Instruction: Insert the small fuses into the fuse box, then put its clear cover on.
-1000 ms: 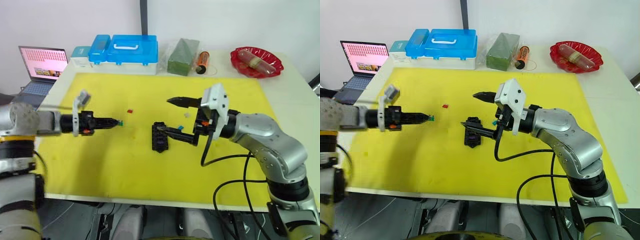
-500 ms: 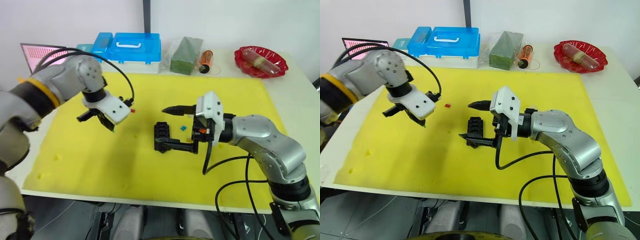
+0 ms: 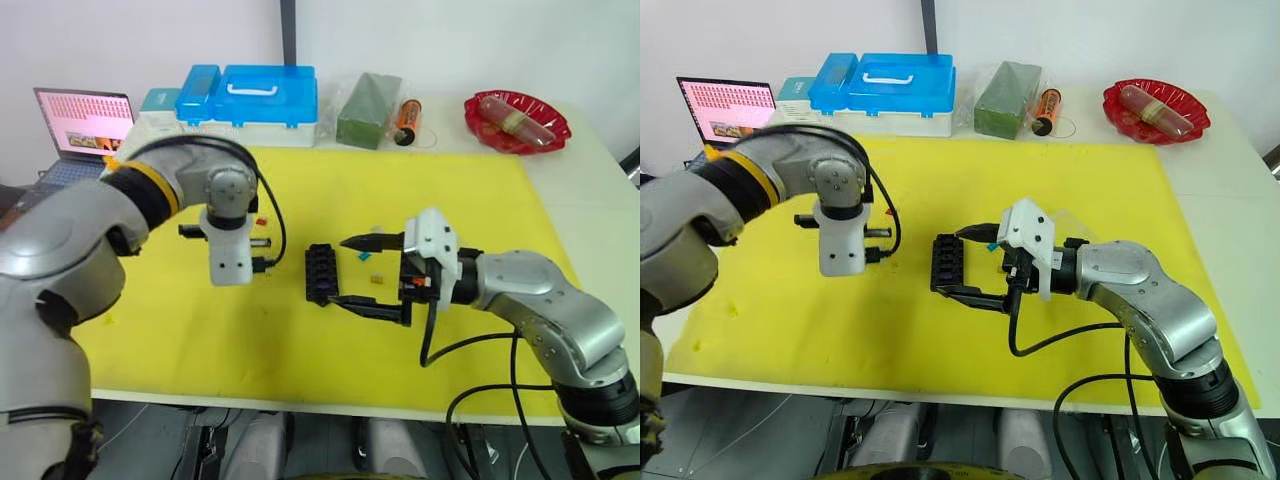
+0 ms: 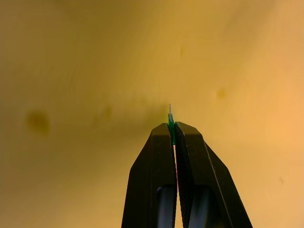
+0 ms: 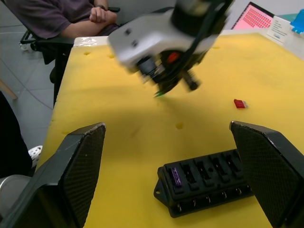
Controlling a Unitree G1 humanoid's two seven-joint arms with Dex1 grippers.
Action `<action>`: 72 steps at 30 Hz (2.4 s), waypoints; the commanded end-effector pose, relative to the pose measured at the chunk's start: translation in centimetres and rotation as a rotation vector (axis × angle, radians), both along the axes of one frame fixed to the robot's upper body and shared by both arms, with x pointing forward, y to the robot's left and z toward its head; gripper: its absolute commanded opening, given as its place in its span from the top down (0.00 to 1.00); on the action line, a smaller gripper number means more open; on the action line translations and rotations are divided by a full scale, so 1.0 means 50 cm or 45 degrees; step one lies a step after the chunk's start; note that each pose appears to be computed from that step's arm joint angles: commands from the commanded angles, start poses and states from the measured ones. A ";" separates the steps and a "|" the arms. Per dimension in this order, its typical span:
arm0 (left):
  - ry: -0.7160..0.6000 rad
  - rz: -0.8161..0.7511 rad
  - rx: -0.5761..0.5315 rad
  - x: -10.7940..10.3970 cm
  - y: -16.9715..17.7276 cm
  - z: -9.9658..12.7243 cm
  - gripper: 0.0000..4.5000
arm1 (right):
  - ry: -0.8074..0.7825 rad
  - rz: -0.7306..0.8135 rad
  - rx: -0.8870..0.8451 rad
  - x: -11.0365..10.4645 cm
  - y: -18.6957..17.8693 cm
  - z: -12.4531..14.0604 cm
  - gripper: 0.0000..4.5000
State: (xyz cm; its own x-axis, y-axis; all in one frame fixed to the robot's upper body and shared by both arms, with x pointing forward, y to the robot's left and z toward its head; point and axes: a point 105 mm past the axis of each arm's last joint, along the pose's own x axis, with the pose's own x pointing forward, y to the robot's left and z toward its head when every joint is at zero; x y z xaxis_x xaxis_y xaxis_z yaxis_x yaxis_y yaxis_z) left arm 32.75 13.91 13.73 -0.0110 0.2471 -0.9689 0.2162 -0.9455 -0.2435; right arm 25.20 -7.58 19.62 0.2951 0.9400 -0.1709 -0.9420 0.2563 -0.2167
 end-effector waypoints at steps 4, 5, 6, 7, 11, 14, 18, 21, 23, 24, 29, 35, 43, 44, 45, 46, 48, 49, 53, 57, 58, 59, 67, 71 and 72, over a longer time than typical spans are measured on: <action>-0.048 -0.080 -0.017 -0.001 -0.021 0.006 0.99 | -0.017 0.023 0.025 -0.009 0.003 0.019 0.00; -0.051 -0.081 -0.020 0.000 -0.023 0.006 0.99 | -0.015 0.024 0.025 -0.009 0.003 0.019 0.00; -0.055 -0.081 -0.021 0.000 -0.024 0.007 0.94 | -0.013 0.026 0.025 -0.009 0.004 0.019 0.00; -0.060 -0.081 -0.030 0.001 -0.028 0.009 0.89 | -0.009 0.035 0.028 -0.009 0.007 0.020 0.00; -0.077 -0.092 -0.076 0.003 -0.047 0.013 0.64 | -0.004 0.052 0.036 -0.005 0.013 0.031 0.00; -0.091 -0.068 -0.149 0.004 -0.070 0.020 0.41 | 0.008 0.055 0.026 -0.002 0.009 0.032 0.00; -0.089 0.047 -0.271 0.009 -0.092 0.034 0.09 | 0.014 0.064 0.008 0.002 0.003 0.032 0.00; -0.112 0.250 -0.366 0.027 -0.070 0.062 0.00 | 0.021 0.074 0.003 0.009 -0.002 0.039 0.00; -0.095 0.423 -0.486 0.031 -0.057 0.085 0.00 | 0.023 0.081 -0.004 0.013 -0.006 0.044 0.00; -0.082 0.471 -0.524 0.031 -0.056 0.091 0.00 | 0.022 0.083 -0.007 0.014 -0.008 0.046 0.00; 0.015 0.939 -0.743 0.019 0.018 0.112 0.00 | 0.005 0.104 -0.009 0.018 -0.003 0.060 0.00; 0.306 1.708 -1.187 -0.015 0.110 0.163 0.00 | -0.015 0.147 -0.012 0.015 0.020 0.062 0.00; 1.169 2.896 -1.582 -0.100 0.227 0.143 0.00 | -0.044 0.230 -0.015 0.012 0.049 0.046 0.00; 1.256 2.975 -1.556 -0.112 0.231 0.134 0.00 | -0.047 0.241 -0.016 0.012 0.051 0.045 0.00; 1.318 3.035 -1.522 -0.124 0.232 0.125 0.00 | -0.050 0.250 -0.017 0.011 0.053 0.044 0.00; 1.359 3.079 -1.496 -0.134 0.232 0.116 0.00 | -0.053 0.259 -0.018 0.011 0.054 0.043 0.00; 1.481 3.195 -1.431 -0.143 0.236 0.094 0.00 | -0.060 0.275 -0.019 0.012 0.059 0.042 0.00; 1.554 3.242 -1.406 -0.142 0.237 0.083 0.00 | -0.061 0.281 -0.017 0.013 0.061 0.042 0.00; 1.739 3.334 -1.320 -0.121 0.221 0.038 0.00 | -0.061 0.296 -0.013 0.015 0.067 0.044 0.00; 1.655 3.368 -1.276 -0.104 0.205 0.017 0.00 | -0.073 0.287 -0.025 0.018 0.065 0.048 0.00; 1.639 3.370 -1.291 -0.098 0.205 0.014 0.00 | -0.075 0.282 -0.028 0.019 0.064 0.049 0.00; 1.625 3.370 -1.306 -0.092 0.204 0.011 0.00 | -0.077 0.277 -0.030 0.019 0.063 0.050 0.00; 1.638 3.334 -1.285 -0.075 0.181 -0.010 0.00 | -0.073 0.253 -0.037 0.014 0.059 0.053 0.00; 1.600 3.315 -1.338 -0.056 0.175 -0.028 0.00 | -0.073 0.253 -0.045 0.009 0.059 0.057 0.00; 1.590 3.312 -1.337 -0.054 0.174 -0.032 0.00 | -0.073 0.253 -0.045 0.009 0.059 0.058 0.00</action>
